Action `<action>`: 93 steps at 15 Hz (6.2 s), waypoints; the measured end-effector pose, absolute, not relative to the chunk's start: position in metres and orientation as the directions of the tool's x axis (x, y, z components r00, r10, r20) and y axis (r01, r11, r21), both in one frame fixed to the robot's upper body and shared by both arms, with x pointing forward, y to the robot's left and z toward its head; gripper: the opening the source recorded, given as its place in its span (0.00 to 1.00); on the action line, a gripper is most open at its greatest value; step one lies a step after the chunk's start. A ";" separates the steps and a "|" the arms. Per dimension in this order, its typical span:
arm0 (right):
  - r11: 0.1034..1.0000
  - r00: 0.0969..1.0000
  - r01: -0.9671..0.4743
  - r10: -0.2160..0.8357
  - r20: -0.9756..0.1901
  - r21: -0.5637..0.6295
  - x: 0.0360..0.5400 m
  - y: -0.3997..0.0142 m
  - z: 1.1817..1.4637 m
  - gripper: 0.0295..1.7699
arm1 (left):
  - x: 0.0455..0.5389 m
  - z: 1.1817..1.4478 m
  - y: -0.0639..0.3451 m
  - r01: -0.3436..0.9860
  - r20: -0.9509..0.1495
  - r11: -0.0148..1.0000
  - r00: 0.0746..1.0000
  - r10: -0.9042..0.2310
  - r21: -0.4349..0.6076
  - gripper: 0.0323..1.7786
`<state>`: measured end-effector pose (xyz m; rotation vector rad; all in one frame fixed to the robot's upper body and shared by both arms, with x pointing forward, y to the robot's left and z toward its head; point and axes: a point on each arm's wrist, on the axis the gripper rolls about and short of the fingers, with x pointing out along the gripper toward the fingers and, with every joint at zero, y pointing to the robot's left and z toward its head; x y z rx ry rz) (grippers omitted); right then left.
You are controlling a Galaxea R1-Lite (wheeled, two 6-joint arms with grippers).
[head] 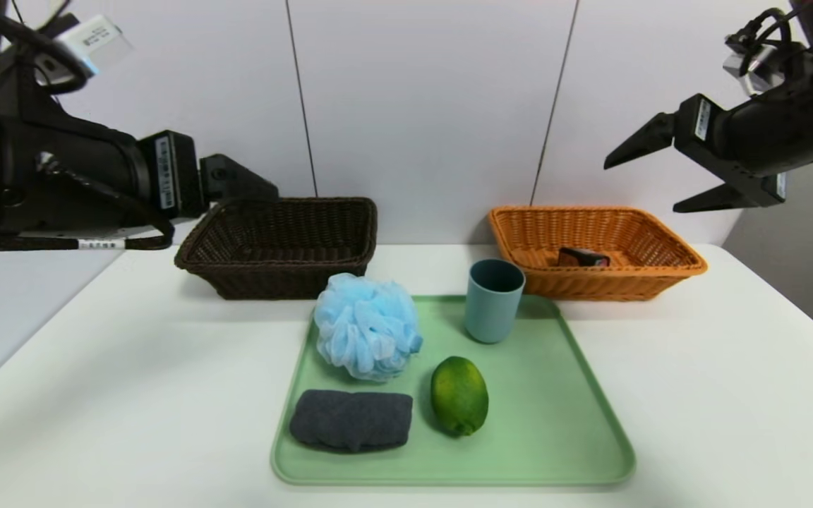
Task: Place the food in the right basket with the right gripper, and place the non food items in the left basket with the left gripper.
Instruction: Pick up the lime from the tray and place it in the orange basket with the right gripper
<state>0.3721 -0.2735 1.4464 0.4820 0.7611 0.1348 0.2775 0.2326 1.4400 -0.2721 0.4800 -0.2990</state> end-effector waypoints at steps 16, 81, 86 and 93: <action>0.953 0.284 0.050 0.274 -0.919 0.300 0.299 -0.126 1.390 0.96 | 0.209 1.444 0.266 0.175 -0.543 0.968 0.803 -0.245 -0.177 0.95; 0.885 0.846 0.237 0.014 -0.533 0.400 0.538 -0.320 1.332 0.54 | 0.268 1.422 0.230 0.179 -0.564 0.968 0.787 -0.249 -0.178 0.95; 0.883 0.833 0.256 0.005 -0.553 0.394 0.544 -0.325 1.321 0.54 | 0.276 1.418 0.225 0.178 -0.573 0.968 0.781 -0.247 -0.175 0.95; 0.884 0.828 0.258 0.005 -0.560 0.390 0.545 -0.325 1.318 0.72 | 0.279 1.416 0.223 0.175 -0.578 0.970 0.779 -0.242 -0.170 0.95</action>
